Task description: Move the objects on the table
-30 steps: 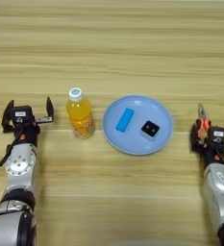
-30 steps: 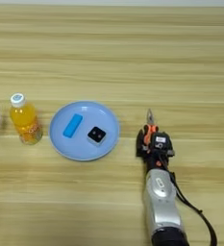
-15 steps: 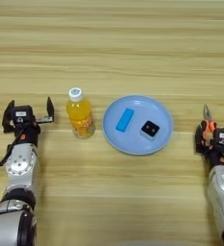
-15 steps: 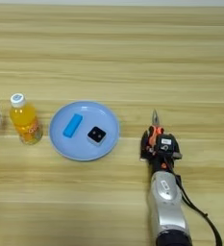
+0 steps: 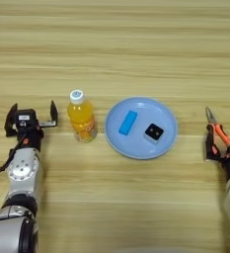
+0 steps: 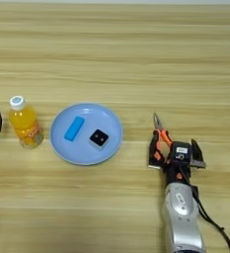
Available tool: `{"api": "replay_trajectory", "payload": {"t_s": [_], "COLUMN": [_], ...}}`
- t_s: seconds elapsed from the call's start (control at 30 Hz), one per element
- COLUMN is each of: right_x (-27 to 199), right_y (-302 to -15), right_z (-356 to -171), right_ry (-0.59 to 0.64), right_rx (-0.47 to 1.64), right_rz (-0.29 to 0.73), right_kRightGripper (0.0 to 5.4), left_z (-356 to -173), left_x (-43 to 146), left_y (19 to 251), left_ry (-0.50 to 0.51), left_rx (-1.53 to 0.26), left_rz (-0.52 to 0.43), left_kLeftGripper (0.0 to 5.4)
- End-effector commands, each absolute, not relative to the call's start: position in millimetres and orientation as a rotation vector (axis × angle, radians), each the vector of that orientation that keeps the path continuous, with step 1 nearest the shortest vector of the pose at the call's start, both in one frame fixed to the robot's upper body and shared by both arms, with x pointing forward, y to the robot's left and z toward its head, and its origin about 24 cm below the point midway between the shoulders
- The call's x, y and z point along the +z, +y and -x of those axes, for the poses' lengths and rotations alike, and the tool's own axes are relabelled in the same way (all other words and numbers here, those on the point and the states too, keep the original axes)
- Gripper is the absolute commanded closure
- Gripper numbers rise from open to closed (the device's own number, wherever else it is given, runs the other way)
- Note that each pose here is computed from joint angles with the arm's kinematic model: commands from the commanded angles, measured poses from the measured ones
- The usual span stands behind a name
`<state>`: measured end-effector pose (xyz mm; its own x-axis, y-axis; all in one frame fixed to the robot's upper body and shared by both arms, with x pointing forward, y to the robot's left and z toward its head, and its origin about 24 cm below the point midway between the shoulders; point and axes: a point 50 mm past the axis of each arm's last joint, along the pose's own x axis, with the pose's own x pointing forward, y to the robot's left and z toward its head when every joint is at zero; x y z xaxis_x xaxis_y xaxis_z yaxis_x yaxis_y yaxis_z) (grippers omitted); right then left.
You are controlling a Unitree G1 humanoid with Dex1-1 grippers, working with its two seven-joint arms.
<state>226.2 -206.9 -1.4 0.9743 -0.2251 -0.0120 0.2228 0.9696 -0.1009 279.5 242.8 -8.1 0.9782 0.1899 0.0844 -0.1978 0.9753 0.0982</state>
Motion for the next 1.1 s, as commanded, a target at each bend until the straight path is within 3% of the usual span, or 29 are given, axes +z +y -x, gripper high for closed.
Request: {"api": "replay_trajectory", "payload": {"t_s": [0.03,0.53,0.9,1.1], "right_x": [9.0,46.6,56.3,62.8], "right_y": [-205.9,-190.5,-170.9,-146.1], "right_z": [-225.4,-236.0,-250.4,-260.2], "right_ry": [0.001,-0.095,-0.086,-0.097], "right_rx": [-0.178,0.000,0.139,0.274], "right_rz": [0.148,0.206,0.175,0.167], "right_kRightGripper": [0.01,0.01,0.01,0.01], "left_z": [-280.4,-278.8,-278.3,-278.0], "left_x": [-7.3,-9.5,-11.6,-12.5], "left_y": [239.6,236.6,230.8,229.8], "left_ry": [-0.083,-0.080,-0.077,-0.075], "left_rx": [0.175,0.170,0.161,0.163], "left_rz": [-0.127,-0.132,-0.124,-0.119], "left_kLeftGripper": [0.00,0.00,0.00,0.00]}}
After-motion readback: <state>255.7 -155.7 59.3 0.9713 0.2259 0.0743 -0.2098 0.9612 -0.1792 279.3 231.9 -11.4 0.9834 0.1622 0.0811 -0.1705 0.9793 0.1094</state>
